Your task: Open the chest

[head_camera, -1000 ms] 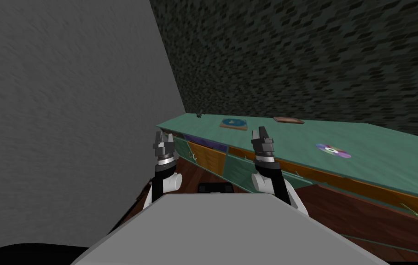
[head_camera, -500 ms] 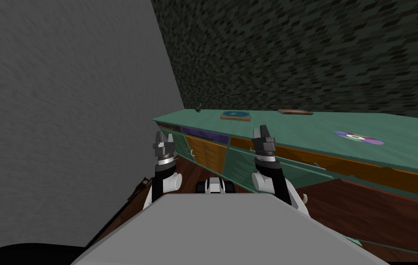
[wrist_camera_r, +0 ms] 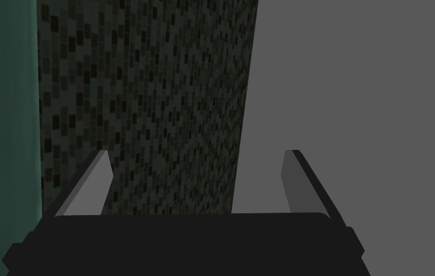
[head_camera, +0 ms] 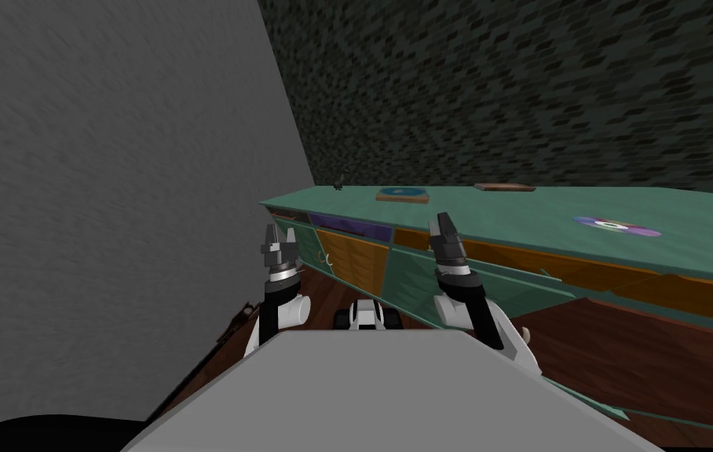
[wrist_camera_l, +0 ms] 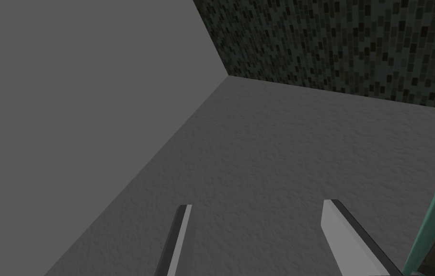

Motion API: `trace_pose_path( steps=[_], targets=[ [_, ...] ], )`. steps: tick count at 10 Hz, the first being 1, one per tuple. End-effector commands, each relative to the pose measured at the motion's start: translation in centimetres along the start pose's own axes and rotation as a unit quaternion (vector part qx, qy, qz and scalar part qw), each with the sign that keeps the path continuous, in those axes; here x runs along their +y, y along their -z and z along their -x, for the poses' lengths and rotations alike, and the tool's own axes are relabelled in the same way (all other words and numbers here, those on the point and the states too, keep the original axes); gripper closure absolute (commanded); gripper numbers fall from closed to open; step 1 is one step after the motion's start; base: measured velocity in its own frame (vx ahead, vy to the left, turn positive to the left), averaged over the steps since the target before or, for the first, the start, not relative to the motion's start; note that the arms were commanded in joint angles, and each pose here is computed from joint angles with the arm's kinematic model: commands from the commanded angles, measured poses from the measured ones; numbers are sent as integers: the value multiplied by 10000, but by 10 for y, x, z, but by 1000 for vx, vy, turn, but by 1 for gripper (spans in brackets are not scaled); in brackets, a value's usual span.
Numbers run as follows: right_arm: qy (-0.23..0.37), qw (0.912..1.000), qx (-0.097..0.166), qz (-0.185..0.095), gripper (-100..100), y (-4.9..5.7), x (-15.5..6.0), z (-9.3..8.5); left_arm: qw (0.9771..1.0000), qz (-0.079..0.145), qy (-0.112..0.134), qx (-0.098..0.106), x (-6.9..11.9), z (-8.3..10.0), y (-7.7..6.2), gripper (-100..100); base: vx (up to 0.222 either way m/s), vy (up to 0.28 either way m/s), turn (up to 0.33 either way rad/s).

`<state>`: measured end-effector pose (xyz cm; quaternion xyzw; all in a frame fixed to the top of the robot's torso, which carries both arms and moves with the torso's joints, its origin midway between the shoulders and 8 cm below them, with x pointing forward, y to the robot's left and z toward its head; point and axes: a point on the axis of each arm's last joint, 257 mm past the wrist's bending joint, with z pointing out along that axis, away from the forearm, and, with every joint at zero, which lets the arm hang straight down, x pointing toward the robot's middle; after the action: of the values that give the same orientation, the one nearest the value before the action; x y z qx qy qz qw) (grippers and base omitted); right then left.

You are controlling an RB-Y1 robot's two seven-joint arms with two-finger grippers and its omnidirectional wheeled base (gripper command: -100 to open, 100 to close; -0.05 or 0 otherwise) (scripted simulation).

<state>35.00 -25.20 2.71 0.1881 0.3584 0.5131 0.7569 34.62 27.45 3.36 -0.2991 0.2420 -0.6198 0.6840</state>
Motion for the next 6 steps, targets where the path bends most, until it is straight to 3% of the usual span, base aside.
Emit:
trace_pose_path(
  steps=[1,5,6],
  targets=[
    [627,9975,326,-93,-100,3,-12,-11,10000,0,0,0,0,0,0,0,-1,41,5],
    [1799,9808,746,-40,-100,4,-20,-24,10000,0,0,0,0,0,0,0,-9,62,8],
    [1854,9798,747,-35,-100,4,-20,-24,10000,0,1,0,0,0,0,0,-7,57,4]
  ],
)
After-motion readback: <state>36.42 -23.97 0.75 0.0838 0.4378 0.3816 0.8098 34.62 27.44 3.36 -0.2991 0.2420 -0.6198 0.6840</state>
